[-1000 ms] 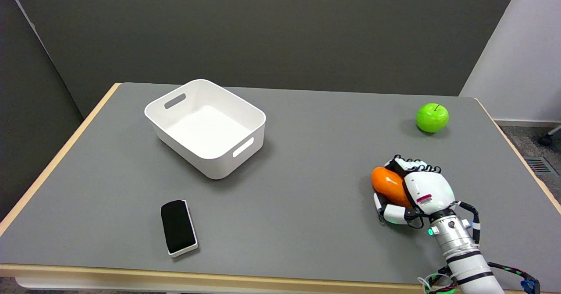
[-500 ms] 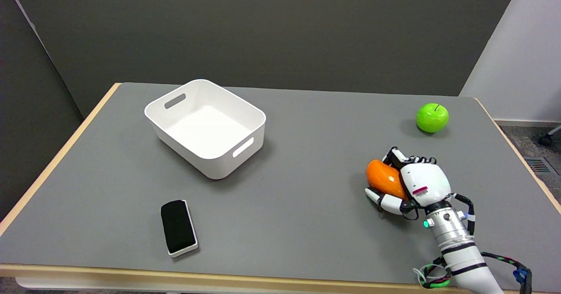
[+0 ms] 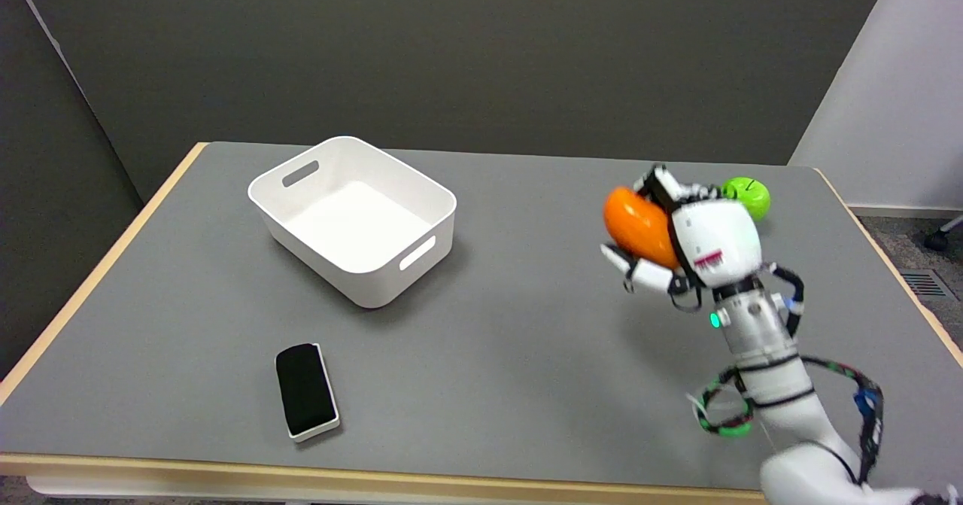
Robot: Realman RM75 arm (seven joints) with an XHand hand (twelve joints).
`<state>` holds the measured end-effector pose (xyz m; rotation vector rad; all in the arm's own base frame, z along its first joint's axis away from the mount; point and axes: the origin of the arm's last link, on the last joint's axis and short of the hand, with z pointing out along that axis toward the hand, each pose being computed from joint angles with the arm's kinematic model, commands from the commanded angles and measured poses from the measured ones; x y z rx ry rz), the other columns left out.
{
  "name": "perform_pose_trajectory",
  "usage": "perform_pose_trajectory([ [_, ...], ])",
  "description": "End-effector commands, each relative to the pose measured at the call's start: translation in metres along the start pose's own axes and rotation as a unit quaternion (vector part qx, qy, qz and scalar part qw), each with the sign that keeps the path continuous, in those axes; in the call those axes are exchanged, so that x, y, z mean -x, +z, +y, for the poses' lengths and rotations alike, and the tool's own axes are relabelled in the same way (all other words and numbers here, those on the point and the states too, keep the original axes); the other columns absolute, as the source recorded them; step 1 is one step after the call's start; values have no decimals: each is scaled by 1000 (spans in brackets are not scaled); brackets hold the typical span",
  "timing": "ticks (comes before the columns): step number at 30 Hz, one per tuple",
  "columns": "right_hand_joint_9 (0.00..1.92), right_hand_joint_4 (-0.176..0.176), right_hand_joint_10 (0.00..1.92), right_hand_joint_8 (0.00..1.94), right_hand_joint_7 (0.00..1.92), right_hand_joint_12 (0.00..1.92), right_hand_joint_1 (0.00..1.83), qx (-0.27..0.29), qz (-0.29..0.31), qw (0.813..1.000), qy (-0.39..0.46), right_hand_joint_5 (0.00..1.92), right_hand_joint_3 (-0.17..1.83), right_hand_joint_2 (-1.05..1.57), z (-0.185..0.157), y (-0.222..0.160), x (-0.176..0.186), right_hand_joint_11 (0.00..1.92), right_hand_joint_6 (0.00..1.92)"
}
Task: Pick up mango.
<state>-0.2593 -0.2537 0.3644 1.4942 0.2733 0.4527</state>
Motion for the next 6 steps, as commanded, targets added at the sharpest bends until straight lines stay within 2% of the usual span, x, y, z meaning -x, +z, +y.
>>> perform_pose_trajectory([
  [1, 995, -148, 1921, 1941, 796, 1921, 1043, -95, 96, 990, 39, 699, 412, 1081, -71, 149, -40, 859, 1486],
  [6, 989, -141, 1921, 1941, 787, 1921, 1039, -114, 59, 990, 61, 699, 410, 1082, -107, 187, -12, 829, 1486],
])
